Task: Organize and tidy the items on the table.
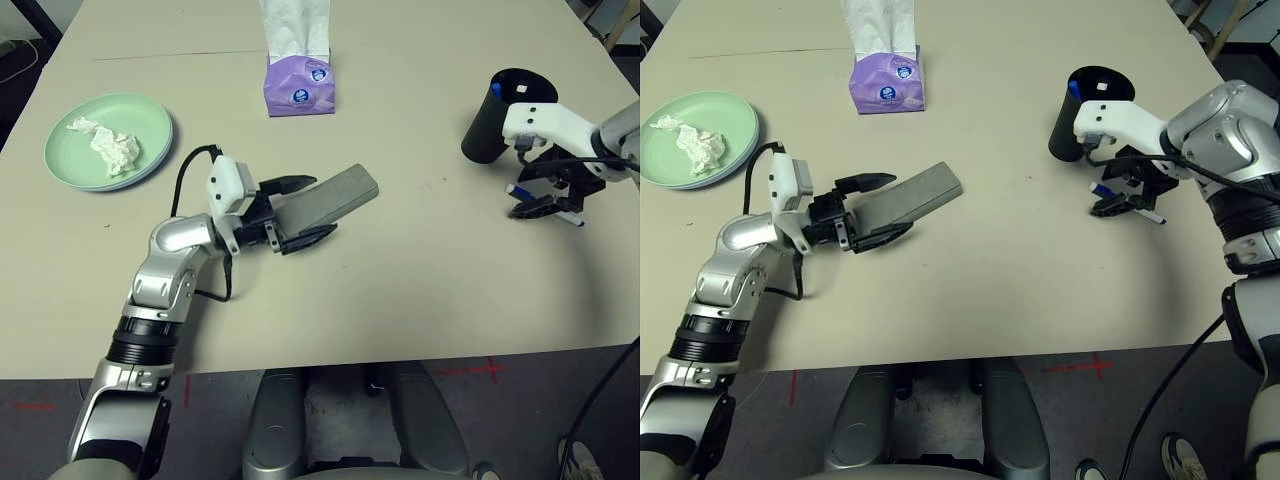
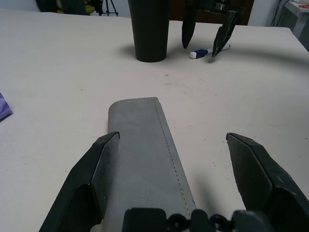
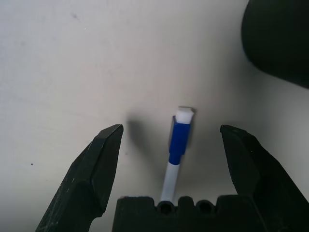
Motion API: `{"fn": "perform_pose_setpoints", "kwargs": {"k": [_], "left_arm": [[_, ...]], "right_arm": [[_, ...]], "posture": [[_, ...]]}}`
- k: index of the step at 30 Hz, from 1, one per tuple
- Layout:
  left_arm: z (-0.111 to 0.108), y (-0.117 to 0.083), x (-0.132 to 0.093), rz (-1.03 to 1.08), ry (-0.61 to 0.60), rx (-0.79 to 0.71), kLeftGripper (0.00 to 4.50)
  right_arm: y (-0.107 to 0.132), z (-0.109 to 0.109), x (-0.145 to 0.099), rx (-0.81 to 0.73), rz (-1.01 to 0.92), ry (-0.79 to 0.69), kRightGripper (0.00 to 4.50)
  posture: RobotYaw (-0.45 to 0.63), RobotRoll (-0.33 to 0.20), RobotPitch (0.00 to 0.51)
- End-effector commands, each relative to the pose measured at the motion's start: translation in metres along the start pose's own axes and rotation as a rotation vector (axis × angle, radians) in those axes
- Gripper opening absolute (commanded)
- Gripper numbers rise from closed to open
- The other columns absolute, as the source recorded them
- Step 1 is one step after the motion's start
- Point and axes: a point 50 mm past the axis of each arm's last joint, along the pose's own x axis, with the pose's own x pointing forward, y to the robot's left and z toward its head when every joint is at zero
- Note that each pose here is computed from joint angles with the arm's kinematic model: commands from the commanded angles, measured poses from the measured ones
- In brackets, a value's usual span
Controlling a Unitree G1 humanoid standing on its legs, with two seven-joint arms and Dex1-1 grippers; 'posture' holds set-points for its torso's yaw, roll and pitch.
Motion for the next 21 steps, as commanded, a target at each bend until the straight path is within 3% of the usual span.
{"fn": "perform_pose_setpoints", "kwargs": {"k": [1,12,15,21], "left_arm": [[0.000,-0.003,0.001,-0.013,0.008,0.012,4.50],[0.000,-0.005,0.000,-0.011,0.011,0.013,4.50],[0.001,-0.004,0.000,-0.010,0.011,0.015,4.50],[0.001,-0.005,0.000,-0.010,0.013,0.016,4.50]], "right_arm": [[0.002,-0.005,0.006,-0.002,0.025,0.028,4.44],[0.007,-0.007,0.017,0.004,0.052,0.040,4.44],[0.008,-0.006,0.019,0.002,0.056,0.039,3.79],[0.009,-0.007,0.020,-0.002,0.058,0.037,1.66]], "posture": [[0.06,0.000,0.325],[0.07,0.000,0.328],[0.07,0.000,0.328],[0.07,0.000,0.327]]}}
